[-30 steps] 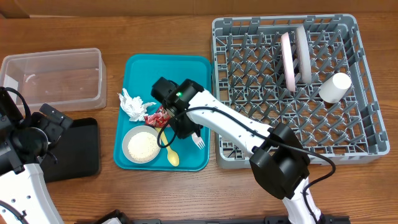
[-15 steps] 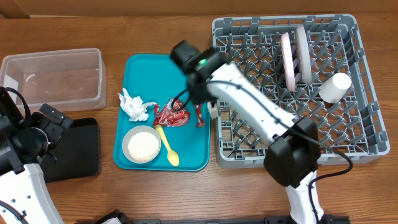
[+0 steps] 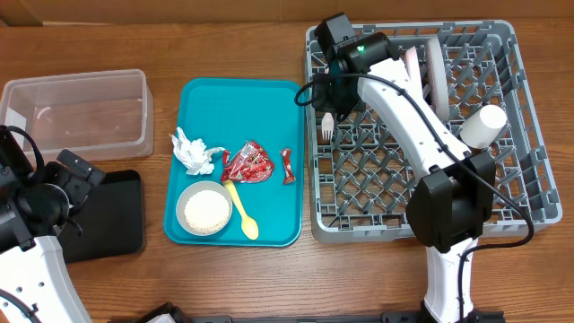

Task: Sort waste into correct bins and load items into the dishwasher rack
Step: 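Lift the white fork with the right gripper and place it in the rack, then move the right gripper back to the yellow spoon and grasp it, then carry the yellow spoon to the rack and stand it beside the plates, then release the spoon and retract the right arm to the right side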

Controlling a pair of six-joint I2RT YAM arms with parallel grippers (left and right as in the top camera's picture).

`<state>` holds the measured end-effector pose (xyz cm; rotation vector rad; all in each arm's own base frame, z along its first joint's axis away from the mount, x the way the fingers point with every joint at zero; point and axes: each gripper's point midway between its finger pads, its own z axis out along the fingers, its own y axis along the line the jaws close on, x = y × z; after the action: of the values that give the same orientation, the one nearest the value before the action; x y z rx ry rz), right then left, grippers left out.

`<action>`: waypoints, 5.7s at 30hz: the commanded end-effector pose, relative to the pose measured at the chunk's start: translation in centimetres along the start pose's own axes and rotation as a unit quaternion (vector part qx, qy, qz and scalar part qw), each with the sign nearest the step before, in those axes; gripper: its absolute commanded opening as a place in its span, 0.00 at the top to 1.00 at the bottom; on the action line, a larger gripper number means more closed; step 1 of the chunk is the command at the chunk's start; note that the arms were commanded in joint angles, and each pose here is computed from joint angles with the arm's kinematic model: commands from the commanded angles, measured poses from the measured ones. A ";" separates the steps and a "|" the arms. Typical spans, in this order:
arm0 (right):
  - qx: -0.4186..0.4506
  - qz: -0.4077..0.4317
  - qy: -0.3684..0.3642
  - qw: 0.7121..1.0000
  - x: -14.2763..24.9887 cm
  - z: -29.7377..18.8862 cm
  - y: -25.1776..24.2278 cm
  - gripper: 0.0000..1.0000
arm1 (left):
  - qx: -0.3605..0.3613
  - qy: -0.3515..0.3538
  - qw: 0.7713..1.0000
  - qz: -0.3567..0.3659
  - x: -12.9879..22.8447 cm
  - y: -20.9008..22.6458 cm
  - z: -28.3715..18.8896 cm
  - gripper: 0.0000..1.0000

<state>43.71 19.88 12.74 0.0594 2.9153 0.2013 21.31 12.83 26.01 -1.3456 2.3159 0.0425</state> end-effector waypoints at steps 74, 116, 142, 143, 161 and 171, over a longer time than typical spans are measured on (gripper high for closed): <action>-0.113 -0.208 0.150 0.960 25.8 10.2 13.0 0.79 | 0.006 -0.005 1.000 -0.013 -0.3 -0.2 -0.4 0.00; -0.001 -0.040 -0.042 0.998 4.4 -6.5 0.7 0.93 | 0.006 -0.005 1.000 -0.013 -0.3 -0.2 -0.4 0.00; 0.018 -0.089 0.020 0.996 6.0 1.4 1.1 0.53 | 0.006 -0.005 1.000 -0.013 -0.3 -0.2 -0.4 0.00; 0.018 -0.089 0.019 0.996 6.0 1.3 1.1 0.46 | 0.006 -0.005 1.000 -0.013 -0.3 -0.2 -0.4 0.00; -0.047 -0.052 -0.400 0.914 7.6 -36.6 -5.0 0.03 | 0.006 -0.005 1.000 -0.013 -0.3 -0.2 -0.4 0.00; -0.078 -0.040 -0.455 0.886 12.3 -41.7 -7.9 0.00 | 0.006 -0.005 1.000 -0.013 -0.3 -0.2 -0.4 0.00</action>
<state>22.77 7.71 49.04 0.0000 1.9651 0.3034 21.31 12.83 26.01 -1.3456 2.3159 0.0425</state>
